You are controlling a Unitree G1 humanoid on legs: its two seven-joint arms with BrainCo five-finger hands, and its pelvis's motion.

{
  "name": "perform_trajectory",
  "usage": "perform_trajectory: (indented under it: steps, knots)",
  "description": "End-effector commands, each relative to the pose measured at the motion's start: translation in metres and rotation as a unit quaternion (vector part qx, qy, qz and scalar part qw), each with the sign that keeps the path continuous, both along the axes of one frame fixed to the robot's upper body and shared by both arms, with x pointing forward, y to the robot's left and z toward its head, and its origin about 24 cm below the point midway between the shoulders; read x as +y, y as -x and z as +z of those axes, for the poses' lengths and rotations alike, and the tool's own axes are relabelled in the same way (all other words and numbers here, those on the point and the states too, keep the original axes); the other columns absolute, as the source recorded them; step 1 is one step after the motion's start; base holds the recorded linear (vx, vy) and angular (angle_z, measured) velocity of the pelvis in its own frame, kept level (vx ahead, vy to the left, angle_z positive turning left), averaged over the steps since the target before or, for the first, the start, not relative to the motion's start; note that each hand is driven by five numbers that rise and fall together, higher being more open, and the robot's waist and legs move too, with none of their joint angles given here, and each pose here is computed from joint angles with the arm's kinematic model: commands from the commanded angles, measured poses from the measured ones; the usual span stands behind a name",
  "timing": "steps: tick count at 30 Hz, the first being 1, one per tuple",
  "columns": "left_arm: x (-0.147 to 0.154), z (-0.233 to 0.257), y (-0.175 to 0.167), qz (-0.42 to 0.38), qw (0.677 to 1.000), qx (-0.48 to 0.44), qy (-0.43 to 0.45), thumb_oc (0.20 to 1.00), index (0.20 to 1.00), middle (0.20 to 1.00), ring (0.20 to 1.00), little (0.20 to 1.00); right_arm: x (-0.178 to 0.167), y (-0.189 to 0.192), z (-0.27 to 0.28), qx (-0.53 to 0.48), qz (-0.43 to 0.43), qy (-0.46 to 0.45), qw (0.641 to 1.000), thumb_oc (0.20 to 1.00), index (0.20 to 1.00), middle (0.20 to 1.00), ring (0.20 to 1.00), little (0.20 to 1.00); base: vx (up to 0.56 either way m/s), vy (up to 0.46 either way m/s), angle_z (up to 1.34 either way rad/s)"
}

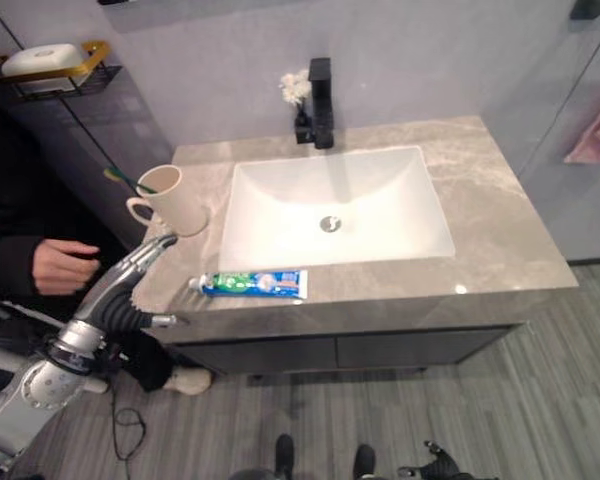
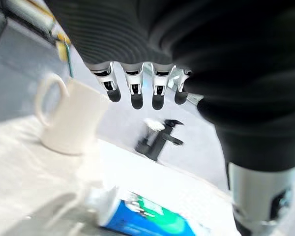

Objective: Put brush and paste in cup on sink, flatten towel.

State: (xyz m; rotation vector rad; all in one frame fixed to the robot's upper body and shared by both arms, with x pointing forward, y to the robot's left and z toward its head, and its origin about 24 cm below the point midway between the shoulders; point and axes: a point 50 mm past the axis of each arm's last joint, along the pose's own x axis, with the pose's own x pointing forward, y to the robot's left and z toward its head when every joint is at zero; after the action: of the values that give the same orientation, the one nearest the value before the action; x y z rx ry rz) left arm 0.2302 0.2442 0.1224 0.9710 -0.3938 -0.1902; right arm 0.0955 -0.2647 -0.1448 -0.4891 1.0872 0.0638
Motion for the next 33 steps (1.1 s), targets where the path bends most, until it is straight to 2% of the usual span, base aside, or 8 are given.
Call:
perform_trajectory:
  steps: [1,18,19,20,22,24,33]
  knots:
    - [-0.001,0.025,-0.007,-0.021,0.999,-0.020,0.033,1.000,1.000,1.000,1.000,1.000,0.008,-0.006,-0.001,-0.003,0.004,-0.010,1.000,1.000,1.000,1.000,1.000,1.000,0.02,0.038,-0.29]
    - [0.001,-0.014,-0.006,-0.019,0.995,0.094,0.034,1.000,1.000,1.000,1.000,1.000,0.000,-0.010,0.003,-0.012,-0.006,-0.007,1.000,1.000,1.000,1.000,1.000,1.000,0.01,0.019,-0.13]
    - [0.002,-0.017,-0.006,-0.017,0.994,0.101,0.026,0.802,0.802,0.802,0.802,0.802,0.000,-0.011,0.003,-0.013,-0.007,-0.006,1.000,1.000,1.000,1.000,1.000,1.000,0.00,0.000,0.00]
    - [0.003,-0.017,-0.006,-0.017,0.994,0.102,0.022,0.642,0.642,0.642,0.642,0.642,-0.001,-0.011,0.004,-0.014,-0.008,-0.005,1.000,1.000,1.000,1.000,1.000,1.000,0.00,0.000,0.00]
    - [0.003,-0.020,-0.006,-0.018,0.994,0.109,0.011,0.507,0.507,0.507,0.507,0.507,-0.002,-0.013,0.004,-0.017,-0.011,-0.004,1.000,1.000,1.000,1.000,1.000,1.000,0.00,0.000,0.00]
    - [0.004,-0.025,-0.005,-0.016,0.993,0.121,0.007,0.200,0.200,0.200,0.200,0.200,-0.004,-0.015,0.006,-0.021,-0.011,-0.001,1.000,1.000,1.000,1.000,1.000,1.000,0.00,0.000,0.00]
    - [0.008,-0.058,-0.003,0.006,0.983,0.185,0.001,0.200,0.200,0.200,0.200,0.200,-0.010,-0.033,0.015,-0.052,-0.009,0.011,0.999,1.000,1.000,1.000,1.000,1.000,-0.01,0.006,-0.04]
